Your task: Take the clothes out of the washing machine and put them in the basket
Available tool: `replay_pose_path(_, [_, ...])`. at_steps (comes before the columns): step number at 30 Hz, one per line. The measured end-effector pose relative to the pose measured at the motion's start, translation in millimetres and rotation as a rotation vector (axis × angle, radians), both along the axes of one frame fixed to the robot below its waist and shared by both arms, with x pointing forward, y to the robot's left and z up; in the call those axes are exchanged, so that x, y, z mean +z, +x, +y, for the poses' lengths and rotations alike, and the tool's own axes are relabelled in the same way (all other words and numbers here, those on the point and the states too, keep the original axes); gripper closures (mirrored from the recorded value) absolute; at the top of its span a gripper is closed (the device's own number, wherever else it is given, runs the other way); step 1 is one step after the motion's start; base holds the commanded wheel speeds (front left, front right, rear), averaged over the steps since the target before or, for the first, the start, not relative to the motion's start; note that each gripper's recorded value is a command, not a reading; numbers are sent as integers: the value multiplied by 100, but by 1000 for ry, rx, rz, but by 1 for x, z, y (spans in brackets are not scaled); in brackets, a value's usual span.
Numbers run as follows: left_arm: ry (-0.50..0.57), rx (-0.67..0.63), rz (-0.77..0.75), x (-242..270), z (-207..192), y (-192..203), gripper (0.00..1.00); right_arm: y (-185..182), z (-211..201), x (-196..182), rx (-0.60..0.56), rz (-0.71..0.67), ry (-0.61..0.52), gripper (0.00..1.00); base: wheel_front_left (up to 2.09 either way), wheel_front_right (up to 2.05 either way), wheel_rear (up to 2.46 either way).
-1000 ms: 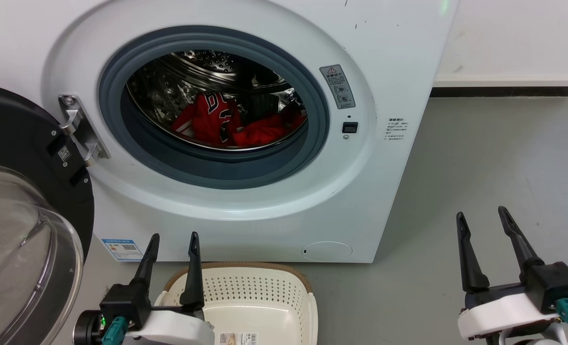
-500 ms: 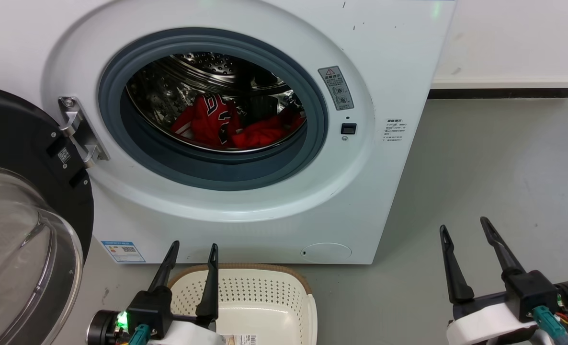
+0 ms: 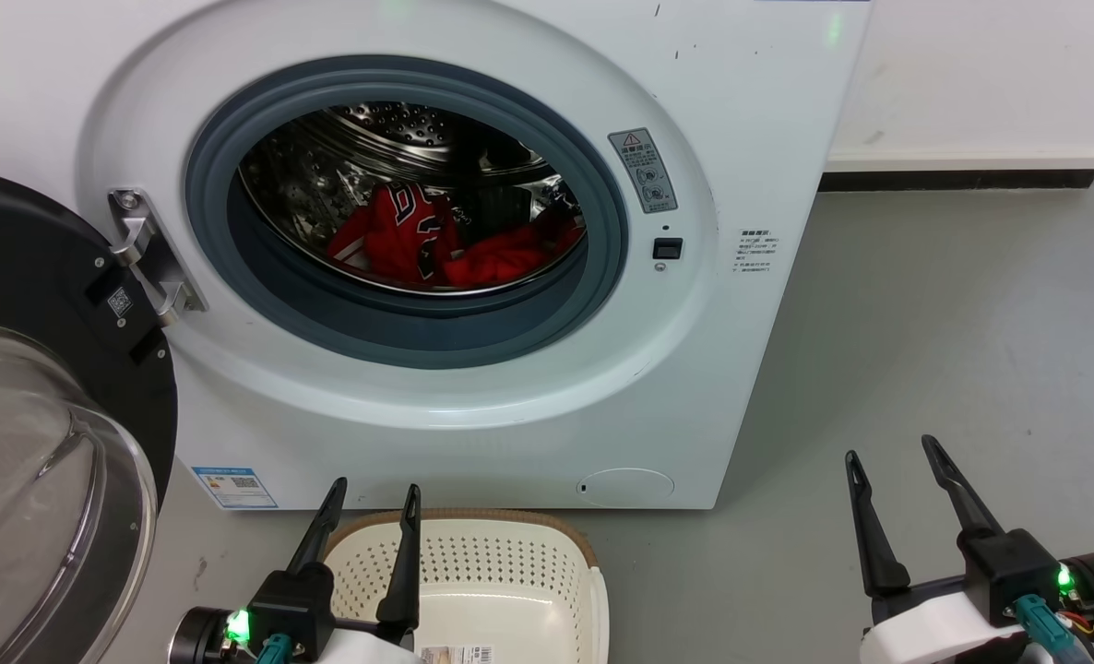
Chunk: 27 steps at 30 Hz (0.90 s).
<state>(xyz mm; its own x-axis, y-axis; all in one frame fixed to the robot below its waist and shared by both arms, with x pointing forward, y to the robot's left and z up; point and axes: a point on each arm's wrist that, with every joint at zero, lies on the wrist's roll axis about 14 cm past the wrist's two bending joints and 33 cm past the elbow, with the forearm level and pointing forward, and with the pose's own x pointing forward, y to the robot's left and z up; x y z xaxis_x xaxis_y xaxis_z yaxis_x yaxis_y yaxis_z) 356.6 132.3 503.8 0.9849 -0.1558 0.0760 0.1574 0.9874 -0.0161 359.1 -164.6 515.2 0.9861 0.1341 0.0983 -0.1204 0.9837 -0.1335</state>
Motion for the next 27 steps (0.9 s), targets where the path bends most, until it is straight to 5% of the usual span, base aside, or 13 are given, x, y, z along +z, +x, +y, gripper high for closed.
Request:
replay_pose_path(20, [6,-27,48,-16,-4,9,0,1,-11,-4,-34,14,0,0,0,0,0])
replay_pose_path(27, [75,-77,59,-27,1,61,0,21,-24,-13,-74,38,21,0,0,0,0])
